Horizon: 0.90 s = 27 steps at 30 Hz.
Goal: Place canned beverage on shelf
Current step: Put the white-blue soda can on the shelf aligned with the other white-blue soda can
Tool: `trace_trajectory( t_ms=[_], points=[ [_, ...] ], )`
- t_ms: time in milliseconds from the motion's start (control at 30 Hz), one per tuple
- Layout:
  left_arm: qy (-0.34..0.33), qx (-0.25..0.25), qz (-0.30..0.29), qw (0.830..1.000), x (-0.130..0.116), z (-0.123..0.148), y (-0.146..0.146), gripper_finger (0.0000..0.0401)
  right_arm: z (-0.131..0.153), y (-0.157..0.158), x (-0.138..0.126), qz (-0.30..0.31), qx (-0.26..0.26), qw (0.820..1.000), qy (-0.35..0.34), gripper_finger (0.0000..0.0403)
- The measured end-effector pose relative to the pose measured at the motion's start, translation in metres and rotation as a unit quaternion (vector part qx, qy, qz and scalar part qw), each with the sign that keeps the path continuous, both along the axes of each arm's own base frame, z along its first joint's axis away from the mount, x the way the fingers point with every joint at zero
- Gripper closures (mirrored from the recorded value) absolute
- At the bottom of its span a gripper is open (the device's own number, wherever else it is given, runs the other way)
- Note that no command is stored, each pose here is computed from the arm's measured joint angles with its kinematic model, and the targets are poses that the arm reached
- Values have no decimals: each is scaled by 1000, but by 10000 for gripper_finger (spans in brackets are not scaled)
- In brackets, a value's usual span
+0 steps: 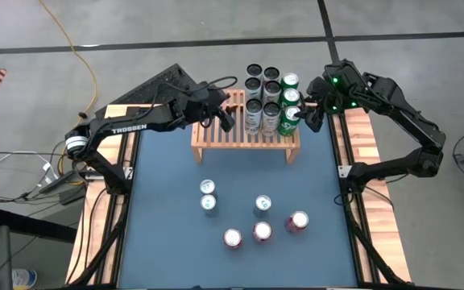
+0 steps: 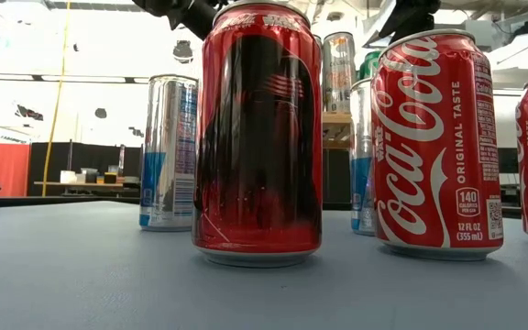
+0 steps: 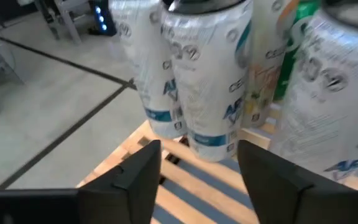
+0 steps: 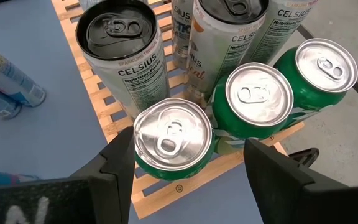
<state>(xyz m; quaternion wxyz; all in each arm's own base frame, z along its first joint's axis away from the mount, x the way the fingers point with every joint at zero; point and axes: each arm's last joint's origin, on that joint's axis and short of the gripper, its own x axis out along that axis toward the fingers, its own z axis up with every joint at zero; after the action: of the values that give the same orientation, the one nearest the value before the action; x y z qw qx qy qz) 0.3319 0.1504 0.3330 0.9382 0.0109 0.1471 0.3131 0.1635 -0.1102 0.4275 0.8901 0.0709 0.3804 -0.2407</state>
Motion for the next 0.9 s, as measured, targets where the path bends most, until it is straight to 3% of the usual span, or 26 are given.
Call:
trace_trajectory(
  t_ms=[467,733,900],
  points=[
    [-13,-15,-10,1000,1,0,-1,339,0,0,0,0,0,1000,0,163],
    [-35,-12,-30,999,3,4,-3,392,0,0,0,0,0,1000,0,163],
    [-65,-7,-39,997,12,4,-4,400,0,0,0,2,-1,1000,1,163]
  ],
)
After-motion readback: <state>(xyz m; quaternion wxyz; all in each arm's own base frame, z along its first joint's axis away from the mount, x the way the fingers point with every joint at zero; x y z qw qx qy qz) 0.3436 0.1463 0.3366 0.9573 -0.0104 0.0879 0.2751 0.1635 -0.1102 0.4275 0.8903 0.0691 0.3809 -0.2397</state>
